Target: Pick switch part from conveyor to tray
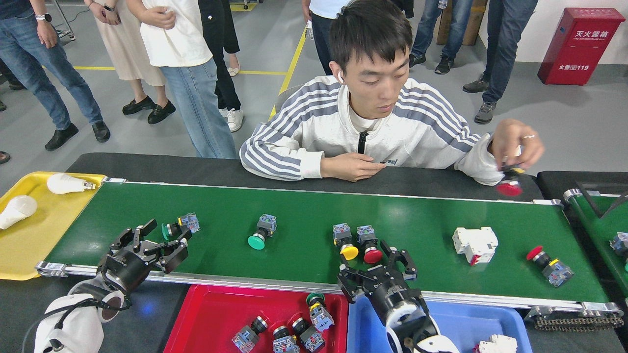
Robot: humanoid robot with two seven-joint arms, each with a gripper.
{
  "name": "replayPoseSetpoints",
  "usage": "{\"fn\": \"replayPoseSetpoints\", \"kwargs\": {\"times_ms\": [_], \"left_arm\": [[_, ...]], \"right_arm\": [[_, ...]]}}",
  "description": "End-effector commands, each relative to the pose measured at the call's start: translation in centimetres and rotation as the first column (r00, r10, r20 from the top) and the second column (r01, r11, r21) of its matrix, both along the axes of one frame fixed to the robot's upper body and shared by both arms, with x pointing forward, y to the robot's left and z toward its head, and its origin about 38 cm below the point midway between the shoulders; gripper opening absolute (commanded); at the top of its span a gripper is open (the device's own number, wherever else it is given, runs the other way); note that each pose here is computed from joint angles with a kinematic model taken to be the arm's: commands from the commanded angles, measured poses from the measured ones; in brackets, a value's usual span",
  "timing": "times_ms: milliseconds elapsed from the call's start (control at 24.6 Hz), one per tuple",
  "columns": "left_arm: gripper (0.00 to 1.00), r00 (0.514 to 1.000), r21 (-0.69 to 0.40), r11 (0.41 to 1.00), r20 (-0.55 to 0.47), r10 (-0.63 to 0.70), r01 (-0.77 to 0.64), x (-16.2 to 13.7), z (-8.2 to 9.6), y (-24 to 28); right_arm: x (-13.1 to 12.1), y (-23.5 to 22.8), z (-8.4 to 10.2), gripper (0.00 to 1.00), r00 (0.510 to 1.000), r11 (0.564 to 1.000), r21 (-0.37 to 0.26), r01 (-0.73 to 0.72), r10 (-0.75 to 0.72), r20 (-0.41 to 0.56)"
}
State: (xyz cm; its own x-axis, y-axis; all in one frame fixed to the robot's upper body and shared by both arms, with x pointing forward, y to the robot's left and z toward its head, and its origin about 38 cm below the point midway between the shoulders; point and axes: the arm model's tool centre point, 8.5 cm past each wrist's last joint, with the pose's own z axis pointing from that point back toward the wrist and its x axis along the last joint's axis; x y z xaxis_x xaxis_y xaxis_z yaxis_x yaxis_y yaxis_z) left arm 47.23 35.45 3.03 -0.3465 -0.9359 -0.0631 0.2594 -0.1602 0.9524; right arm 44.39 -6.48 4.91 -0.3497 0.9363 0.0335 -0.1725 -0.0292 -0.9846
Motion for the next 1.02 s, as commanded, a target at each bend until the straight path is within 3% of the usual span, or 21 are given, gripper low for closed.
{"fn": "replayPoseSetpoints", "kwargs": {"times_ms": [0, 41, 122, 163, 244, 569, 691, 773, 854, 895, 935, 976], "left_arm": [[1.00, 0.997, 0.038, 0.997, 0.037, 0.062, -0.063, 1.4, 0.9, 0.5], [1.00, 0.996, 0.051, 0.996, 0.038, 0.076, -0.078, 1.8, 0.9, 0.6], [1.00, 0.993, 0.064, 0.991, 0.040, 0.114, -0.117, 2.2, 0.8, 1.2], [1.00, 0.991, 0.063, 0.989, 0.039, 0.130, -0.132, 2.3, 0.6, 1.5], [1.00, 0.988, 0.060, 0.987, 0.024, 0.149, -0.151, 2.3, 0.3, 1.7], [1.00, 0.974, 0.071, 0.972, 0.046, 0.222, -0.225, 2.7, 0.2, 1.5], [1.00, 0.959, 0.088, 0.956, 0.061, 0.277, -0.281, 2.9, 0.0, 1.2], [0.98, 0.954, 0.084, 0.951, 0.063, 0.294, -0.299, 3.0, 0.0, 1.1], [0.92, 0.955, 0.065, 0.954, 0.066, 0.289, -0.293, 3.2, 0.0, 0.1], [0.88, 0.955, 0.055, 0.955, 0.070, 0.287, -0.291, 3.3, 0.1, -0.2], [0.84, 0.956, 0.040, 0.958, 0.080, 0.281, -0.284, 3.5, 0.4, -0.6], [0.82, 0.958, 0.023, 0.962, 0.101, 0.268, -0.272, 3.9, 1.1, -1.0]], "right_arm": [[1.7, 0.8, 0.9, 0.93, 1.000, 1.000, -0.003, -0.001, 0.001, 0.005], [1.9, 0.9, 0.9, 0.83, 1.000, 1.000, -0.009, -0.009, 0.010, 0.003], [1.9, 1.9, 1.0, 0.37, 0.999, 0.998, -0.031, -0.047, 0.047, 0.002], [1.8, 2.4, 0.9, 0.25, 0.997, 0.996, -0.047, -0.076, 0.076, 0.003], [1.5, 2.8, 0.8, 0.14, 0.992, 0.990, -0.058, -0.126, 0.126, 0.002], [0.6, 4.3, 1.8, 0.09, 0.981, 0.981, -0.037, -0.190, 0.191, 0.034], [-1.8, 6.5, 2.5, 0.09, 0.962, 0.965, -0.025, -0.260, 0.261, 0.077], [-4.9, 8.7, 2.9, 0.09, 0.933, 0.939, -0.011, -0.345, 0.344, 0.105], [-9.0, 10.8, 2.7, 0.15, 0.887, 0.893, 0.013, -0.450, 0.446, 0.118], [-10.7, 11.4, 2.6, 0.42, 0.870, 0.875, 0.022, -0.484, 0.478, 0.122], [-12.1, 11.8, 2.6, 1.00, 0.857, 0.862, 0.033, -0.506, 0.498, 0.131], [-13.3, 12.2, 2.9, 1.00, 0.844, 0.848, 0.043, -0.528, 0.517, 0.144]]}}
